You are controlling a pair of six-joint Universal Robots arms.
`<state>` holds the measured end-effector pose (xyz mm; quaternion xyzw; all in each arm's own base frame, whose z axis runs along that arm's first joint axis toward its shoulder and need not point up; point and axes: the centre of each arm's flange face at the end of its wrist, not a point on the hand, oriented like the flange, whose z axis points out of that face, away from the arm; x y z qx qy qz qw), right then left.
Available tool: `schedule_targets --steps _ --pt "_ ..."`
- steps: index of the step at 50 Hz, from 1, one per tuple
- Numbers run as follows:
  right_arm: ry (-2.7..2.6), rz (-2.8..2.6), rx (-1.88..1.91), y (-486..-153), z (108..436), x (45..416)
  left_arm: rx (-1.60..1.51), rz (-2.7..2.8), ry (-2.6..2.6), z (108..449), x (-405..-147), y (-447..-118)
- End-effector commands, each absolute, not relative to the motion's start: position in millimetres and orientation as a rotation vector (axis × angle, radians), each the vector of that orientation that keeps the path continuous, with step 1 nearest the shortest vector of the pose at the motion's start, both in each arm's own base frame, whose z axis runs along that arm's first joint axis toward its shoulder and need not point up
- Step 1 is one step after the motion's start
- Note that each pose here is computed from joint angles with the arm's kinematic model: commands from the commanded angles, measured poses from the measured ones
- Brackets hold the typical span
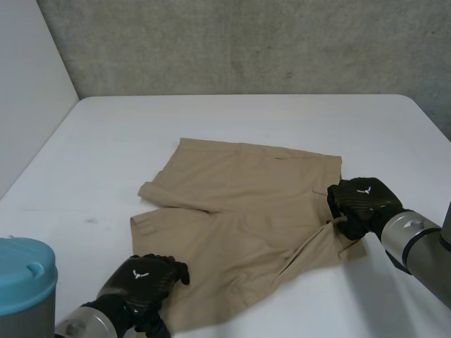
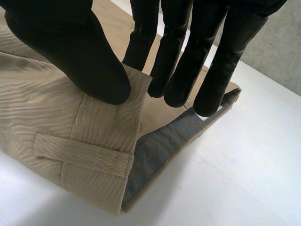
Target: Fold the shorts.
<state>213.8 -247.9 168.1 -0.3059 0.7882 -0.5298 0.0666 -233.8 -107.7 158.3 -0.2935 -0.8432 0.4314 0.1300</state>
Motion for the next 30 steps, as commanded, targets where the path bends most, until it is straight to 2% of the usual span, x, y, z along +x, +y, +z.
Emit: schedule_targets --steps 1,22,27,30 --pt "2.376 -1.599 -0.908 -249.3 168.0 213.2 -0.881 1.32 -2.478 154.3 -235.5 -105.0" --pt "2.396 -1.657 -0.884 -253.8 168.4 210.6 -0.92 1.258 -2.52 140.8 -235.4 -101.6" --pt "2.396 -1.649 -0.895 -251.6 168.6 211.5 -0.89 1.35 -2.475 151.3 -239.0 -108.4" --pt "2.4 -1.628 -0.929 -246.6 168.3 212.1 -0.858 1.464 -2.411 170.9 -241.3 -113.6"
